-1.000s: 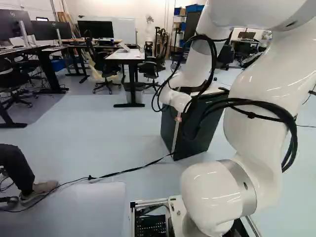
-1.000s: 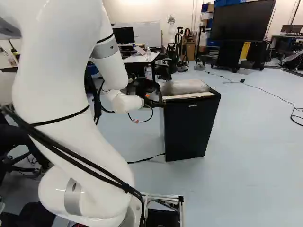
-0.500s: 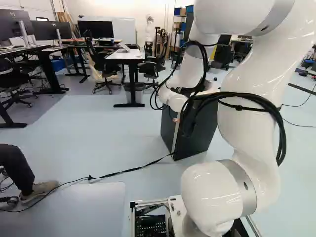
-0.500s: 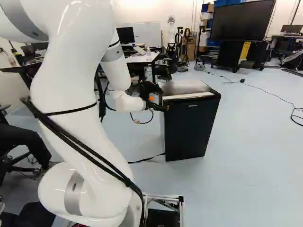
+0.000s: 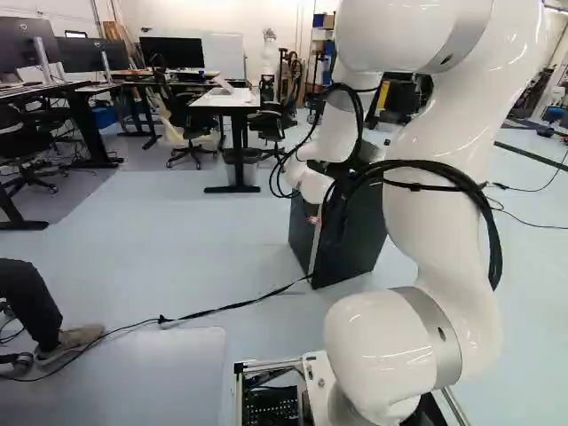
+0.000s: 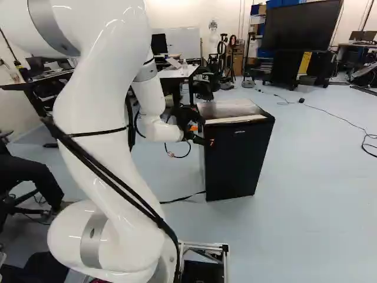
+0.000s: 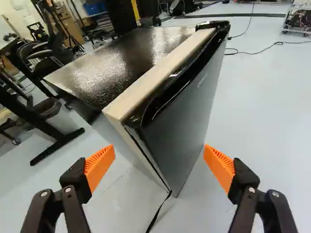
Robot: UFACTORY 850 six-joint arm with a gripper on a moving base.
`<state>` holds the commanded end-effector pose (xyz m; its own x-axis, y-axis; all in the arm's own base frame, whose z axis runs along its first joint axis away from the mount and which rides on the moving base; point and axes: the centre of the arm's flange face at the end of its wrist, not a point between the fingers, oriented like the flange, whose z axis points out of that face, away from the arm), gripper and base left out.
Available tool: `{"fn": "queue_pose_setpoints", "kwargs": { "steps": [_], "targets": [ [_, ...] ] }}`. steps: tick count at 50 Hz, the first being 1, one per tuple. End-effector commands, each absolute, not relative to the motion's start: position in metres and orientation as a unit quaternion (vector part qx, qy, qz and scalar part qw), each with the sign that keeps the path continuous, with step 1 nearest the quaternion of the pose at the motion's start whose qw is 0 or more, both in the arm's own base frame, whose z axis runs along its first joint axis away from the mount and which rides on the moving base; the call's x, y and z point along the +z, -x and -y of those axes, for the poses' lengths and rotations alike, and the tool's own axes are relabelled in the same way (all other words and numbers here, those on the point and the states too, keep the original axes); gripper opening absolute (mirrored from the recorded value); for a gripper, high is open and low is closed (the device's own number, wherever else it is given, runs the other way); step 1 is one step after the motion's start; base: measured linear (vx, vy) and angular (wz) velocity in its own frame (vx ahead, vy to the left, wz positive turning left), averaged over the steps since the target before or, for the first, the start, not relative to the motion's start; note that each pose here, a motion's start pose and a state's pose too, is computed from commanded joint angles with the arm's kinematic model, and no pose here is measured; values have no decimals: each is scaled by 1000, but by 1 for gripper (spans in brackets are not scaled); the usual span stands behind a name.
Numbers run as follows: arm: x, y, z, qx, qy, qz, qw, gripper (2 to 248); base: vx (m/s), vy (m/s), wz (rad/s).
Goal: Open the fridge door
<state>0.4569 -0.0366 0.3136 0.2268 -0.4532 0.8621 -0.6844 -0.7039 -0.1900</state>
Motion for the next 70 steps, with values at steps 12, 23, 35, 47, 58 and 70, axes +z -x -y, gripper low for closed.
{"fn": "queue_pose_setpoints", "kwargs": {
  "steps": [12,23,35,47,58,70],
  "targets": [
    [313,-460,36,501,-772,374,117,247,0,0,0],
    [312,-466,34,503,-772,372,115,247,0,0,0],
    [311,-473,33,505,-771,372,114,247,0,0,0],
    [311,-479,33,506,-770,373,113,247,0,0,0],
    [311,-480,37,505,-766,380,116,247,0,0,0],
    [310,-480,42,502,-760,394,122,247,0,0,0]
  ]
}}
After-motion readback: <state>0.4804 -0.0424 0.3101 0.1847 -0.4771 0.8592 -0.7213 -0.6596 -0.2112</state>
